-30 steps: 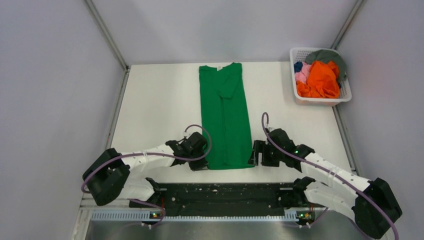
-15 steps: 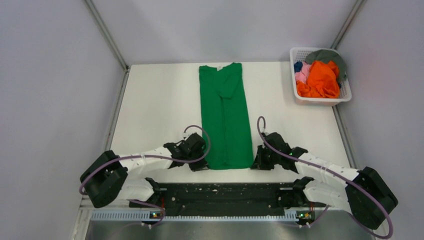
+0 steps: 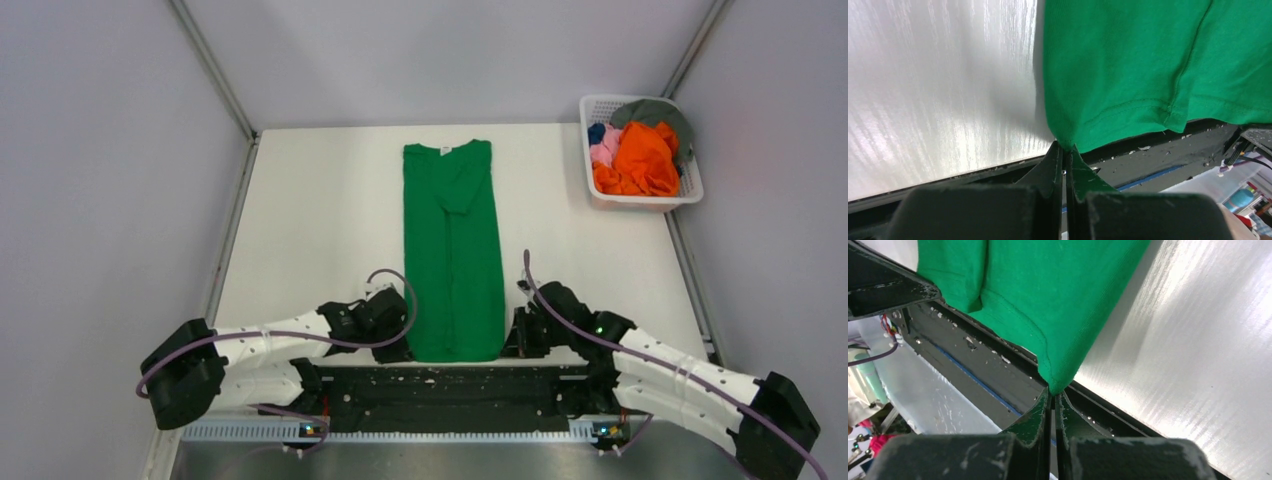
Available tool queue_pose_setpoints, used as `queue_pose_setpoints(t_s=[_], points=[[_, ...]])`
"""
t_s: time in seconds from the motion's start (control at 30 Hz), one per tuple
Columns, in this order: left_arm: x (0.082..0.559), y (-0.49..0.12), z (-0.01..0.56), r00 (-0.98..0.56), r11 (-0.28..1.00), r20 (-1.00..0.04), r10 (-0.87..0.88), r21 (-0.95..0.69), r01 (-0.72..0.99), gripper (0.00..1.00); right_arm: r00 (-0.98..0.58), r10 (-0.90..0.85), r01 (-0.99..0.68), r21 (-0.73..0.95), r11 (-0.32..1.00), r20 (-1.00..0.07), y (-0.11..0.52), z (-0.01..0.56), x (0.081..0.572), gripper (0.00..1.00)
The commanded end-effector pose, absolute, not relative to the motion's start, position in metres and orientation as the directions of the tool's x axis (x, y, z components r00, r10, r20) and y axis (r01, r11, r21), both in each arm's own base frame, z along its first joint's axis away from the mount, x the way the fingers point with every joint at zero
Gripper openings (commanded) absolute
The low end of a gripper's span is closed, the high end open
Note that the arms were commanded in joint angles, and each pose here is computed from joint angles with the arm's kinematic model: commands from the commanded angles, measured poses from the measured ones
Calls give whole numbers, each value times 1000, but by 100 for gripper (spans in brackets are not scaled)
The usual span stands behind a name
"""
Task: Fold and stack the t-shirts
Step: Grab the bottom of the folded rectangular tshirt with both arms, then fold the folded rectangular tshirt in 1/3 of the way
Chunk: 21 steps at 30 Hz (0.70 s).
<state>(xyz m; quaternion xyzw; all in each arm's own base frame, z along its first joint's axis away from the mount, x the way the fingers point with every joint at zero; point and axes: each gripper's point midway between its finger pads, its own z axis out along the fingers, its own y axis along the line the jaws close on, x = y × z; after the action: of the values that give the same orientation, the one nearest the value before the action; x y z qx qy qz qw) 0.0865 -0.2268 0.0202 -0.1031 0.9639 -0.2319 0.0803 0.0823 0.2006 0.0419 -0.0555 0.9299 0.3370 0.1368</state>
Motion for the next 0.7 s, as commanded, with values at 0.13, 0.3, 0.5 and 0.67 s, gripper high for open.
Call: queue_pose_setpoints(t_s=[0.13,0.3,0.5,0.67], points=[[149,-255,74,-904,870,-353,-240,-491,-39,0,-866,76,-263,579,772,-495,225,97,142,0],[202,-263,91,-866,868,-411,-286,-494,-52,0,-829,162,-242,605,759,-535,234,115,188,0],[260,-251,105,-826,880,-461,-325,-467,-86,0,-784,235,-201,592,781,-575,233,127,252,0],[304,-239,111,-800,886,-489,-348,-451,-110,0,-733,326,-107,576,810,-596,220,131,303,0]])
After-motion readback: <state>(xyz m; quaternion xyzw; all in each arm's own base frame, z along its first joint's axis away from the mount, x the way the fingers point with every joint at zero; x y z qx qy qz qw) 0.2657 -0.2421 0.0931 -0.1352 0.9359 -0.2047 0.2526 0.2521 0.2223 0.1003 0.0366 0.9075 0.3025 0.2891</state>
